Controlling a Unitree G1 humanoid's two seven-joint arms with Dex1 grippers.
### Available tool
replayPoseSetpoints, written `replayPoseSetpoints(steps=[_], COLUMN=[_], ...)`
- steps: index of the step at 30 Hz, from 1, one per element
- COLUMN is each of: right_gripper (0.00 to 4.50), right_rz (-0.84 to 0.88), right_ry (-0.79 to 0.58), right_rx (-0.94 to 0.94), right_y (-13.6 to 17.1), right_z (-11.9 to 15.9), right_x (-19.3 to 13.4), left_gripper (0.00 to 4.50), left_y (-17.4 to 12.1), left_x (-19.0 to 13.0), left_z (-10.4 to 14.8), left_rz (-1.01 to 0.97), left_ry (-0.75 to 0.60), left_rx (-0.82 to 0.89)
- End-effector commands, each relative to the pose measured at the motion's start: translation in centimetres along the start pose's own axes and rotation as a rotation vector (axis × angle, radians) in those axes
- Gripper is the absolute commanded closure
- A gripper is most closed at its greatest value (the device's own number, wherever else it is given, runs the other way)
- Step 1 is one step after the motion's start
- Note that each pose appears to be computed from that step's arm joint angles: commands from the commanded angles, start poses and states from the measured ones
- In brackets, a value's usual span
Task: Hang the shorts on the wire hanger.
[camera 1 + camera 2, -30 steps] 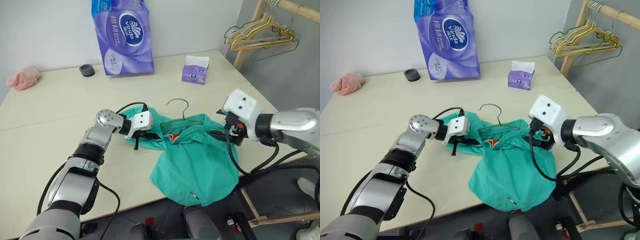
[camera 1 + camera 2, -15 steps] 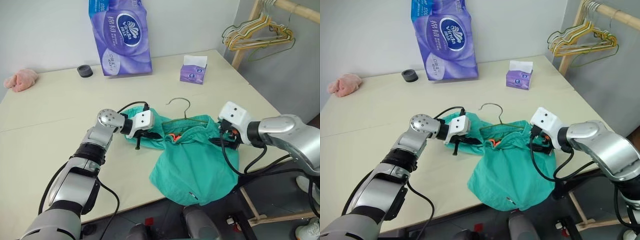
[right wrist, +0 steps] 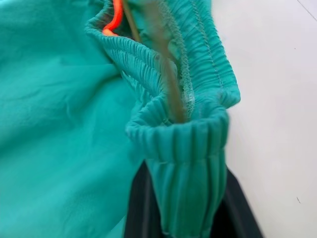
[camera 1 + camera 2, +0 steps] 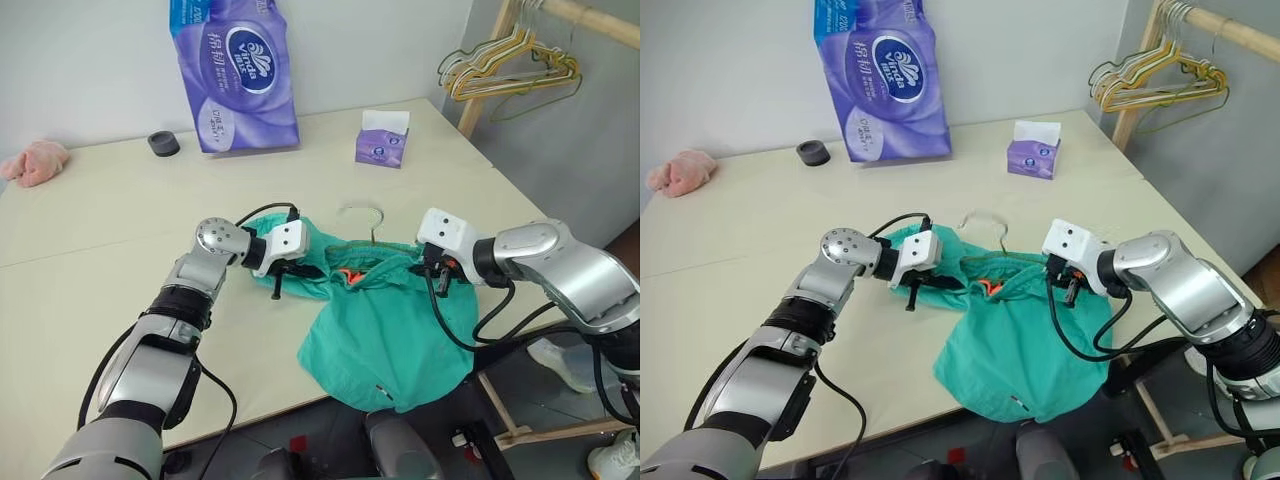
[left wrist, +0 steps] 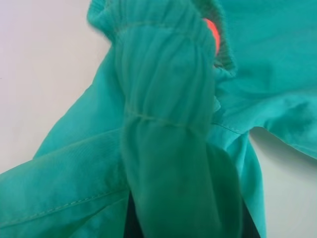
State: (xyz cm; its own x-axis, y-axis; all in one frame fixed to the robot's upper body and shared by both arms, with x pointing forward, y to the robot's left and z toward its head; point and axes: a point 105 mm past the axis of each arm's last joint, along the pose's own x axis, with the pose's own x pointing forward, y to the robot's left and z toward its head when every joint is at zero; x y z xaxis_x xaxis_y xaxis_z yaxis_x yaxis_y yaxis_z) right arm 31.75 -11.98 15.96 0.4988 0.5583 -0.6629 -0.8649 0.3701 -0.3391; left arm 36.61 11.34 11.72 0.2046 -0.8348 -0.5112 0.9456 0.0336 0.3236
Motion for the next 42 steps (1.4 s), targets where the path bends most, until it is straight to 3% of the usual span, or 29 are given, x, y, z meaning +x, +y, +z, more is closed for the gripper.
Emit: replayPoseSetpoints(steps=[1, 11, 21, 25, 31, 37, 42], right_gripper=[4.5, 4.5, 4.5, 4.5, 4.5, 4.5, 4.5], right_rz=[0.0, -0.018, -0.012, -0.013, -0.054, -0.15, -0.362], right_ry=[-0.013, -0.026, -0.008, 0.003, -0.038, -0.121, -0.164], right_rx=[-0.032, -0.031, -0.04, -0.01, 0.15, 0.439, 0.672], right_y=[0.0, -0.4, -0.4, -0.7, -1.3, -0.6, -0.7], right_z=[0.3, 0.2, -0.4, -1.0, -1.7, -3.3, -5.9], right_x=[0.0, -0.7, -1.7, -2.8, -4.5, -6.6, -10.1], left_gripper=[4.21, 1.26, 1.26, 1.26, 1.26, 1.26, 1.26], left_y=[2.7, 4.8, 4.6, 5.8, 6.9, 4.6, 0.8], left_x=[-1.8, -4.9, -5.1, -5.4, -6.0, -5.4, -3.7], left_z=[2.7, 2.0, 0.2, -0.1, 0.3, 2.3, 7.4], left_rz=[0.133, 0.236, 0.242, 0.351, 0.443, 0.217, -0.04], left_ry=[-0.122, -0.138, -0.057, -0.057, -0.086, -0.197, -0.311], left_rx=[-0.031, -0.119, -0.082, -0.08, -0.082, -0.128, -0.059])
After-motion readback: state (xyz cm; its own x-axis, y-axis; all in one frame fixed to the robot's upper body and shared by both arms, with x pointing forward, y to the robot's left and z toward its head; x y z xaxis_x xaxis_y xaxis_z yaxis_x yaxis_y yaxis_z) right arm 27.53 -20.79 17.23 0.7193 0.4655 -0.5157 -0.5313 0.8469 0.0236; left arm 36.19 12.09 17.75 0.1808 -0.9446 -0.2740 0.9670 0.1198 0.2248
